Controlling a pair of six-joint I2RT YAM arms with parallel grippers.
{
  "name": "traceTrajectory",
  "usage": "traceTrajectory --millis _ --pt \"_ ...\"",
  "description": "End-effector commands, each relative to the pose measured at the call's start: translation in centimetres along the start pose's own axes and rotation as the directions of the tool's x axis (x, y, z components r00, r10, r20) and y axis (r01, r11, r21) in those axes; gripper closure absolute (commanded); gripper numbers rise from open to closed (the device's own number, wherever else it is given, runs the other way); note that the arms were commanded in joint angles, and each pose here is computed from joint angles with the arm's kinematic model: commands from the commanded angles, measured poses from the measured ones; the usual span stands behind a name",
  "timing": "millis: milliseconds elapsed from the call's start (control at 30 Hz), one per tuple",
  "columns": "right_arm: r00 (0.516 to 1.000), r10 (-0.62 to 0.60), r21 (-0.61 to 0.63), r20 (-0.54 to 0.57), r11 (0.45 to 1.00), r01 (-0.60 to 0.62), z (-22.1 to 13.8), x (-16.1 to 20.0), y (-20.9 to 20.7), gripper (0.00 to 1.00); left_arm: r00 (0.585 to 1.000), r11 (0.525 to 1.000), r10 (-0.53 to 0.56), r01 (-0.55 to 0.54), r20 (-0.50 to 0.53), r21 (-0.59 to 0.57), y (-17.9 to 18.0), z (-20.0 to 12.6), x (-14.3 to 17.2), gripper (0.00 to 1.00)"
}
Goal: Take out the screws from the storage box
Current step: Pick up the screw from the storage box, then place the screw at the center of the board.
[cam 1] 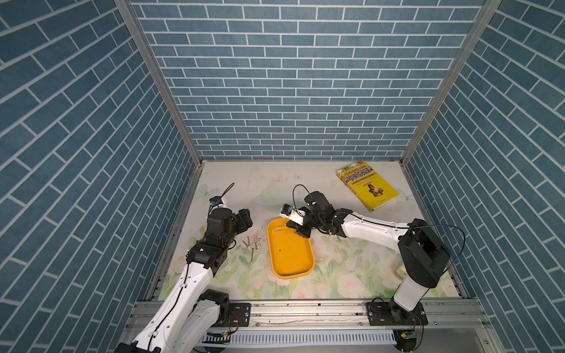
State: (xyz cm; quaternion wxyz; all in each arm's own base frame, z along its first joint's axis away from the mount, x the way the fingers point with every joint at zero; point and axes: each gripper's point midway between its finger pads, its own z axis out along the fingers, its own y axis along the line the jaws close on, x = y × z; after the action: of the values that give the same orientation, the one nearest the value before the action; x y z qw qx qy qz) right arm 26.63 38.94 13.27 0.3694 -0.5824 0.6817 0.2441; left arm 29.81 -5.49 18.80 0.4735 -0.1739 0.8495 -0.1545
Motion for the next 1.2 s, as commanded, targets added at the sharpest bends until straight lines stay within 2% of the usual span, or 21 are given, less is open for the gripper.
traceTrajectory --millis 0,167,333,633,800,1000,1100,1167 --pt "0.99 0.033 0.134 0.137 0.99 -0.052 -3.4 -2.9 -2.8 1.0 0.999 0.999 0.039 -0.038 -0.027 0.034 -1.1 -0.1 0.0 0.17" --pt "0.979 0.118 0.259 0.166 0.953 -0.159 -5.8 -0.4 -4.8 1.0 0.994 0.994 0.09 -0.086 -0.059 0.065 -2.9 0.4 0.8 0.18" --pt "0.958 0.235 0.408 0.164 0.868 -0.282 -7.9 3.7 -6.6 1.0 0.978 0.98 0.185 -0.177 -0.093 0.087 -5.9 1.0 1.5 0.19" --pt "0.911 0.374 0.527 0.175 0.746 -0.408 -9.6 9.1 -7.9 1.0 0.929 0.953 0.302 -0.293 -0.213 0.074 -9.9 3.3 4.1 0.22" --pt "0.883 0.443 0.558 0.155 0.698 -0.449 -9.3 11.5 -8.6 1.0 0.89 0.93 0.361 -0.365 -0.278 0.038 -10.3 4.6 5.3 0.23" --pt "0.84 0.525 0.528 0.136 0.679 -0.51 -7.7 14.4 -8.4 1.0 0.856 0.912 0.399 -0.409 -0.33 0.042 -10.5 4.8 6.0 0.23" --pt "0.83 0.545 0.512 0.12 0.682 -0.521 -6.8 14.9 -8.5 1.0 0.82 0.895 0.426 -0.443 -0.382 0.047 -10.5 5.0 6.8 0.23" --pt "0.822 0.559 0.5 0.105 0.685 -0.529 -6.2 15.3 -8.6 1.0 0.785 0.877 0.448 -0.478 -0.428 0.04 -10.3 5.4 7.8 0.26"
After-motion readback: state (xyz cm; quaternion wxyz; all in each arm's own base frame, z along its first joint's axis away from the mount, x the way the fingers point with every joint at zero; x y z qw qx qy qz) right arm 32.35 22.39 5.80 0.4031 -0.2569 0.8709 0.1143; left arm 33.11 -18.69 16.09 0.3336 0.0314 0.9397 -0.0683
